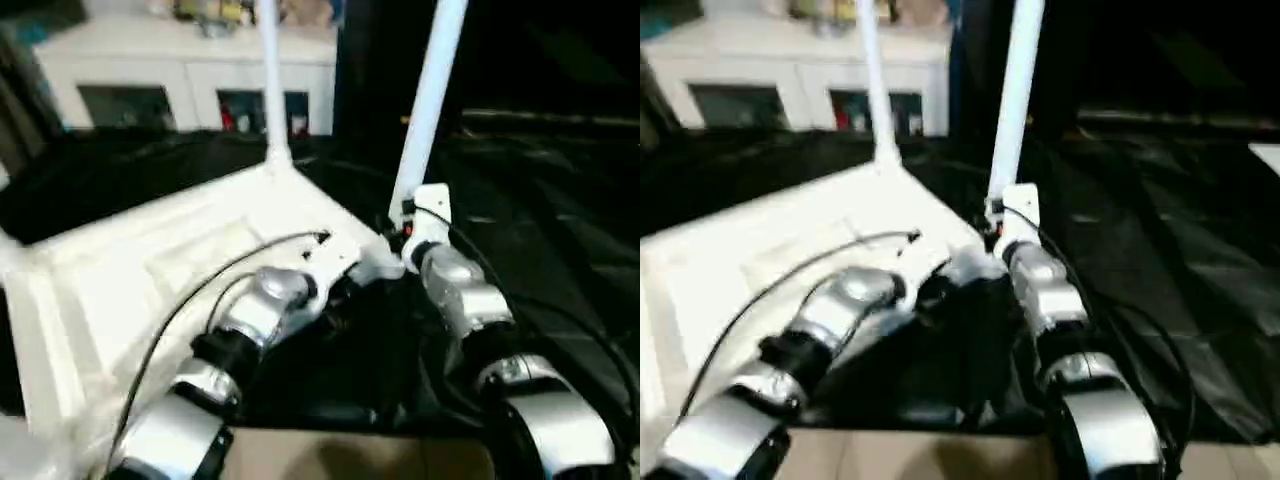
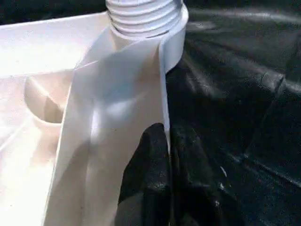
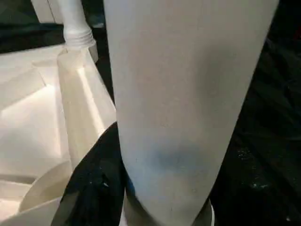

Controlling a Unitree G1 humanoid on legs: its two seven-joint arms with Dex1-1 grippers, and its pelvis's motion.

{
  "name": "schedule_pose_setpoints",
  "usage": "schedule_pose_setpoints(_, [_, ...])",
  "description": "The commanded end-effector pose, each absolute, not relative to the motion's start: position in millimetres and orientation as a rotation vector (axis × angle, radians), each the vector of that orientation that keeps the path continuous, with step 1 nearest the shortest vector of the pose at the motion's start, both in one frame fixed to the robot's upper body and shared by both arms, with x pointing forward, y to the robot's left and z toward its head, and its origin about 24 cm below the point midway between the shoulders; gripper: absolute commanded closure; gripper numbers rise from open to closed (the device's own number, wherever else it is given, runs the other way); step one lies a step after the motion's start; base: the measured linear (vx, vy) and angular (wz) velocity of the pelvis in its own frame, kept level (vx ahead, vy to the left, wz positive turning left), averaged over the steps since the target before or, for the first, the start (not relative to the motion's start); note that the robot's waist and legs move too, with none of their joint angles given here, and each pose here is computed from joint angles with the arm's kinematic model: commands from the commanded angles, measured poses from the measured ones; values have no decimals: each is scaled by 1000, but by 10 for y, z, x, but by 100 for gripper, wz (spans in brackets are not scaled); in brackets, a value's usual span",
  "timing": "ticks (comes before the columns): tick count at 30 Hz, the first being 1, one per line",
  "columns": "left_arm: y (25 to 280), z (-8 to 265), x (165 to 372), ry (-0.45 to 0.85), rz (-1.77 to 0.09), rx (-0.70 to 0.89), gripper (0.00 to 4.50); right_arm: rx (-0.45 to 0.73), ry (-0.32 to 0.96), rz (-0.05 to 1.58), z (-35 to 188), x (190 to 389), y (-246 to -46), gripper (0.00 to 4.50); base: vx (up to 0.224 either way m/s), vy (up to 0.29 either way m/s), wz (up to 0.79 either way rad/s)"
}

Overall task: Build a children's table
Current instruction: Insert table leg to table base

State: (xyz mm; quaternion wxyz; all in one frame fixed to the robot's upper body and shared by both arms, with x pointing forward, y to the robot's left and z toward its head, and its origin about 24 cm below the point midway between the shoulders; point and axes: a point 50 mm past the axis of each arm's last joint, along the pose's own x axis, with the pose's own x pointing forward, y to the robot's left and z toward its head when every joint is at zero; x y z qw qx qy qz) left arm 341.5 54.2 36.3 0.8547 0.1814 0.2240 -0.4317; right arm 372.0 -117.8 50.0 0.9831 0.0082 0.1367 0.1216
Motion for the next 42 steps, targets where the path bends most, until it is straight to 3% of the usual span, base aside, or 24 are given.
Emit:
schedule_pose_setpoints(1, [643,384,3469,453,-841,380,450,8,512,251,-25,3460,-1155,260,-31,-47,19])
schedule_pose_setpoints(5, [650,413,3489,415,-849,397,450,11,476,276,5,3479,-1134,260,0,0,0])
schedule_pose_setpoints(11, [770,424,3443,377,-965,435,450,46,433,459,65,3452,-1146,260,0,0,0])
schedule_pose_setpoints(17, [985,518,3317,299,-1202,441,450,100,465,728,45,3279,-1372,260,0,0,0])
schedule_pose_setpoints(19, [1058,551,3263,298,-1276,407,450,84,511,848,27,3187,-1462,260,0,0,0])
schedule_pose_setpoints(25, [1207,571,3201,329,-1370,409,450,25,580,997,32,3078,-1617,260,68,-18,8])
schedule_pose_setpoints(37, [1278,584,3228,320,-1357,443,450,-56,615,1102,35,2981,-1696,261,22,-7,0])
schedule_pose_setpoints(42, [1273,582,3227,316,-1359,443,450,-13,564,1058,87,3021,-1715,261,0,0,0])
